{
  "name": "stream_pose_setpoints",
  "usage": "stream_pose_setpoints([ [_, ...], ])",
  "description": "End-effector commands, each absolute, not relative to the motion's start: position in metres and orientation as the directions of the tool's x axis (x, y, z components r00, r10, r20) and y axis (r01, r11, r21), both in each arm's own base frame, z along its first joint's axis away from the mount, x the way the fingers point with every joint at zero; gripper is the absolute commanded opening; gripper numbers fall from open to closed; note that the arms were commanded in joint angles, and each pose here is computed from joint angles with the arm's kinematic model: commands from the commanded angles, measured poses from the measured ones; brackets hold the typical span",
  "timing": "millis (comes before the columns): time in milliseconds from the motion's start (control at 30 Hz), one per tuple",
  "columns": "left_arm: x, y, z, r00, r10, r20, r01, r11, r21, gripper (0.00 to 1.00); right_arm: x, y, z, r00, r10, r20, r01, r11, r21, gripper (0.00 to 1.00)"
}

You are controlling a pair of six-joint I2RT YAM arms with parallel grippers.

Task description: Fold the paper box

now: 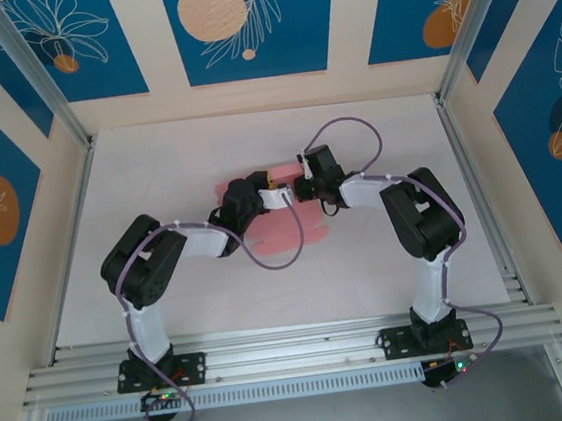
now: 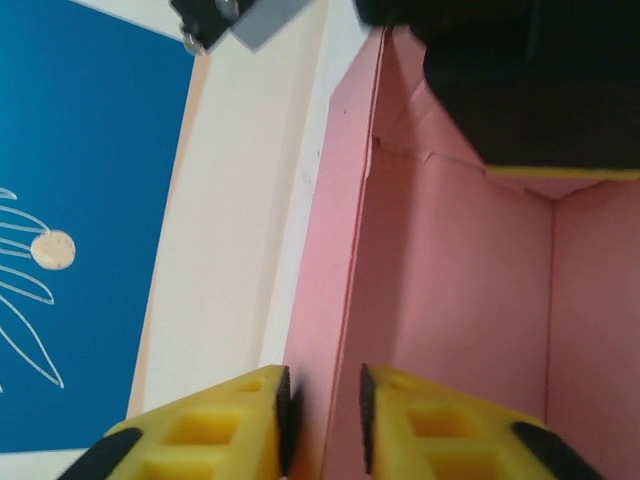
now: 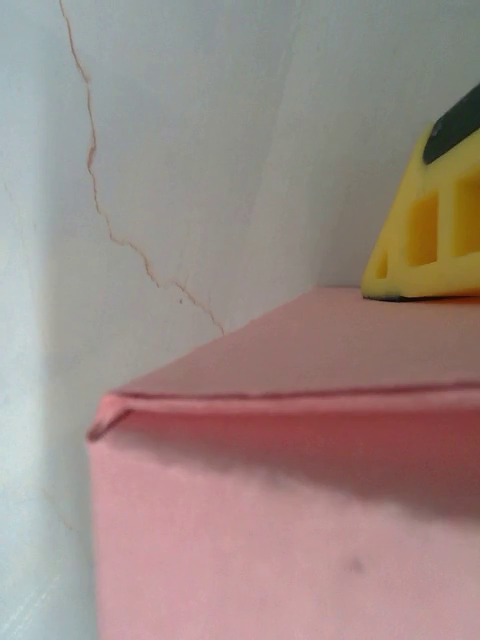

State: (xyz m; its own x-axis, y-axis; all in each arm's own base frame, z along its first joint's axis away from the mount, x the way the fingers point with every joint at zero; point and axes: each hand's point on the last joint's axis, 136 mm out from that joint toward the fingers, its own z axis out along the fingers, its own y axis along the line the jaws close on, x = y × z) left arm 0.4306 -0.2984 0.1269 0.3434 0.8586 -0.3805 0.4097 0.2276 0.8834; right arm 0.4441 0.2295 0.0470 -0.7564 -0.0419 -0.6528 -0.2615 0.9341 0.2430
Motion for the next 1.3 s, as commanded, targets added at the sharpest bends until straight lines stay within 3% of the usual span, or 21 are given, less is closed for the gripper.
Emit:
stream_pose_setpoints([
  [0,0.415,-0.303,0.153,0.322,0.795,-0.514,0.455,0.346,0.820,0.34,0.445,0.229,0.067,-0.731,0.011,-0.682,-0.228,0.938,0.260,0.12],
  [233,0.385,-0.275,0.224,0.227,0.613,-0.756,0.465,0.614,0.638,0.72,0.431,0.226,0.081,-0.712,-0.025,-0.701,-0.221,0.956,0.191,0.11],
  [367,0.367,-0.241,0.256,0.118,0.435,-0.893,0.417,0.794,0.442,0.98,0.421,0.221,0.094,-0.704,-0.031,-0.710,-0.201,0.967,0.157,0.07],
  [400,0.365,-0.230,0.262,0.079,0.381,-0.921,0.394,0.837,0.380,1.00,0.419,0.220,0.097,-0.703,-0.030,-0.711,-0.194,0.969,0.151,0.07],
  [567,0.361,-0.174,0.263,-0.294,0.048,-0.955,0.284,0.958,-0.039,1.00,0.406,0.215,0.104,-0.703,-0.036,-0.710,-0.178,0.976,0.126,0.07],
  [667,0.353,-0.173,0.257,-0.462,-0.115,-0.879,0.266,0.928,-0.261,1.00,0.400,0.214,0.102,-0.707,-0.051,-0.705,-0.170,0.981,0.099,0.07],
  [767,0.347,-0.191,0.257,-0.563,-0.172,-0.808,0.316,0.859,-0.403,0.99,0.395,0.215,0.100,-0.709,-0.066,-0.702,-0.163,0.984,0.072,0.04],
  [833,0.347,-0.202,0.255,-0.609,-0.197,-0.768,0.325,0.822,-0.468,0.91,0.392,0.216,0.100,-0.711,-0.073,-0.699,-0.155,0.986,0.055,0.04],
  [1267,0.372,-0.213,0.202,-0.684,-0.146,-0.714,0.292,0.843,-0.452,0.59,0.388,0.220,0.098,-0.727,-0.065,-0.684,-0.142,0.988,0.058,0.04],
])
